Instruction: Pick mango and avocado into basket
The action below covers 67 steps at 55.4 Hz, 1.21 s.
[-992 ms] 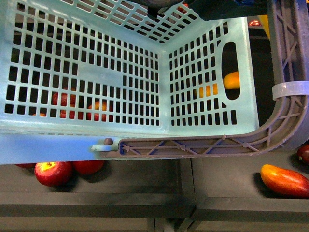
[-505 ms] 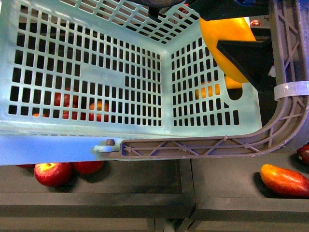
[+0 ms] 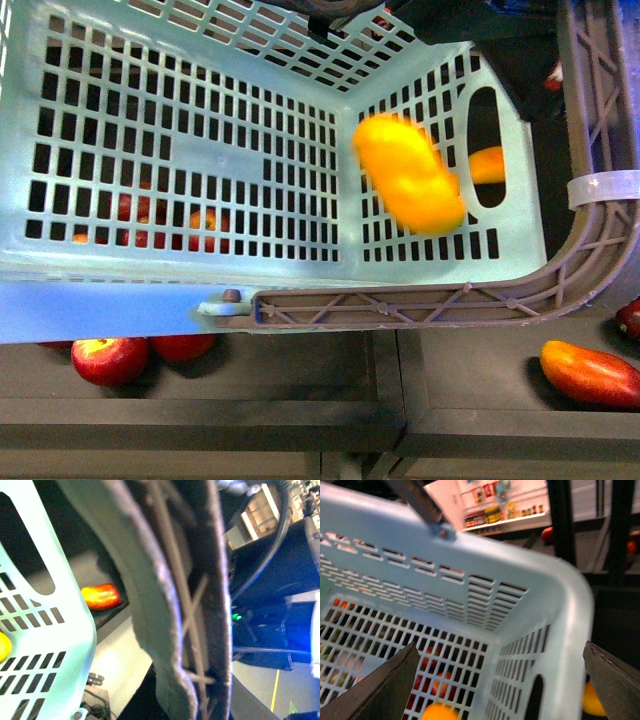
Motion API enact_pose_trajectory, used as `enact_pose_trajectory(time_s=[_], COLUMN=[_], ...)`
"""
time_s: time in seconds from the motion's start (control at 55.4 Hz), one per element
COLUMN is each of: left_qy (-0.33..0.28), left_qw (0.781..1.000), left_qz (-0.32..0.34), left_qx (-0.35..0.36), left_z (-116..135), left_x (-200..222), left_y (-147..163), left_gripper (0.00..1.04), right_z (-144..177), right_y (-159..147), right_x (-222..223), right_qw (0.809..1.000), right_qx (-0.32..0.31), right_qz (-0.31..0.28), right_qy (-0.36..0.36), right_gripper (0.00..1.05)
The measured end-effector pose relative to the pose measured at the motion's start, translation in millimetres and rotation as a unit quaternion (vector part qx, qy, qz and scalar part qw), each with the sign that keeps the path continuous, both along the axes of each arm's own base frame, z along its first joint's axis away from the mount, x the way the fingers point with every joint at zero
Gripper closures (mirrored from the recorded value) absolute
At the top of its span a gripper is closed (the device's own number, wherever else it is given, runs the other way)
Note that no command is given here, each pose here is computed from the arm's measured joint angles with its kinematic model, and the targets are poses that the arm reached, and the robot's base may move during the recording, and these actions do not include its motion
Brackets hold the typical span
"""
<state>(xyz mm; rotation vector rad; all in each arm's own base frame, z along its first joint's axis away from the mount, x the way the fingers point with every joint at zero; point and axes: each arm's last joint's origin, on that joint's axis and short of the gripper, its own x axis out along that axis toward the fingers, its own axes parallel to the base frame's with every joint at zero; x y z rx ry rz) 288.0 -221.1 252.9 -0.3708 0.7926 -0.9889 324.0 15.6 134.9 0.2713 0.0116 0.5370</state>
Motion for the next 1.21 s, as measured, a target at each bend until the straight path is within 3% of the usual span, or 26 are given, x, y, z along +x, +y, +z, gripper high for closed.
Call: enact_pose_trajectory(time_s=[0.162, 0.252, 0.397, 0.613, 0.974, 1.082, 1.208], left_qy=[0.002, -0.001, 0.000, 0.000, 0.000, -0.001, 0.000], left_qw=[1.000, 1.000, 1.000, 1.000, 1.000, 1.000, 1.000], left_qz=[0.003, 0.002, 0.001, 0.000, 0.001, 0.000, 0.001], left_qx=[0.001, 0.002, 0.001, 0.001, 0.001, 0.001, 0.001], left_z=[0, 0, 0, 0, 0, 0, 0], left_x=[0, 0, 0, 0, 0, 0, 0], left_y=[0, 0, 0, 0, 0, 0, 0], left_gripper=[0.95, 0.95, 0.95, 0.95, 0.95, 0.95, 0.95], right_z=[38, 54, 69, 68, 69, 66, 59], right_y=[-41, -49, -42, -20, -18, -17, -16], right_x=[-39, -66, -114, -168, -177, -180, -186], right_qw=[0.995, 0.991, 0.989, 0.982, 0.979, 0.964, 0.958], right_qx=[0.014, 0.024, 0.026, 0.001, -0.009, -0.066, -0.110], right_qz=[-0.099, -0.127, -0.145, -0.187, -0.201, -0.256, -0.264], right_qy=[-0.021, -0.019, -0.005, 0.028, 0.024, 0.012, 0.002], right_gripper=[0.07, 0.07, 0.07, 0.07, 0.08, 0.22, 0.42])
